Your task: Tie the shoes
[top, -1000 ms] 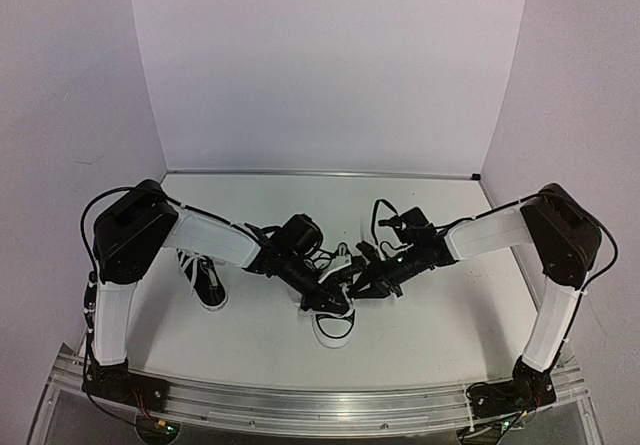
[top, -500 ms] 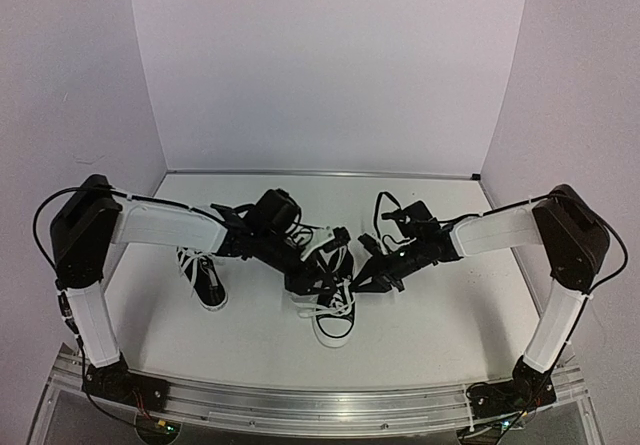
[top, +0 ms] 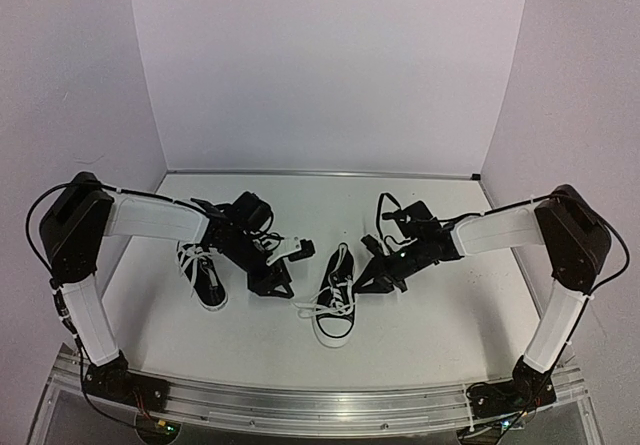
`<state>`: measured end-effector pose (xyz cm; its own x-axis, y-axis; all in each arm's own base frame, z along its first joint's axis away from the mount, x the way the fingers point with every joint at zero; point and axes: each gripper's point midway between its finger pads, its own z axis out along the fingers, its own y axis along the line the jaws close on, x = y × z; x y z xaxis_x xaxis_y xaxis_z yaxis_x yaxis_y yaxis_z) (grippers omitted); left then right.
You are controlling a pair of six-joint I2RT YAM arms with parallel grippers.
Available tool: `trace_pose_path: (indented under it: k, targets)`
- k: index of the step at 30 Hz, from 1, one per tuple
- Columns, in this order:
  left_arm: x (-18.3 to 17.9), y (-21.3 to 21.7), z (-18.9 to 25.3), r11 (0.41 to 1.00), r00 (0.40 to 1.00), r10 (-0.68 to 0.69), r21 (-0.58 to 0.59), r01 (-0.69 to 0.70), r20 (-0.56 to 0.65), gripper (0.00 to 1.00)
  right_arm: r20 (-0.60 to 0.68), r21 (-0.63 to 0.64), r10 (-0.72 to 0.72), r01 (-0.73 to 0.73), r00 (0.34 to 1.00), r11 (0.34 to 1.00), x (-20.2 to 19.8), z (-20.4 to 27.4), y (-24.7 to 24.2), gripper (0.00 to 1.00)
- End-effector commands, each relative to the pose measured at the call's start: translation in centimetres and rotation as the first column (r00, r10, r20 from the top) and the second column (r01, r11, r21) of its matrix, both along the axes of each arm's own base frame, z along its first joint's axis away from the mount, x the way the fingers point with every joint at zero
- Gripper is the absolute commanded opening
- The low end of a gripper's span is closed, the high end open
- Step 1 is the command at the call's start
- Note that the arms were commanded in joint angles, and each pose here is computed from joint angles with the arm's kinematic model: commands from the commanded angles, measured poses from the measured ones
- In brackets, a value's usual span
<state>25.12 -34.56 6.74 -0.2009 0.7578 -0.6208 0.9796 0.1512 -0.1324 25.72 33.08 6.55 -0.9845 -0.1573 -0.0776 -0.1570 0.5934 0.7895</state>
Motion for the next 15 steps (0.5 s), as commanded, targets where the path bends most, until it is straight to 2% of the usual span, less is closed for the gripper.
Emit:
trace_pose_path:
  k: [1, 10, 13, 15]
  targets:
    - [-0.3, -1.1, -0.7, 0.995, 0.995, -0.100, 0.015, 0.100, 0.024, 0.46, 0.055, 0.019, -0.001, 0.000, 0.999, 1.000, 0.9, 2.1, 0.6, 0.00]
    - [-0.5, -2.1, -3.5, 0.978, 0.982, -0.191, 0.088, 0.189, 0.014, 0.45, 0.059, 0.013, 0.002, -0.002, 0.998, 1.000, 1.3, 2.0, 0.8, 0.00]
    - [-1.0, -2.5, -4.4, 0.970, 0.976, -0.217, 0.115, 0.214, 0.009, 0.42, 0.064, 0.014, 0.002, -0.003, 0.998, 1.000, 1.4, 2.1, 0.9, 0.00]
    - [-1.5, -2.5, -5.2, 0.962, 0.972, -0.235, 0.144, 0.232, 0.000, 0.37, 0.068, 0.010, 0.001, -0.001, 0.998, 1.000, 1.5, 2.2, 0.9, 0.00]
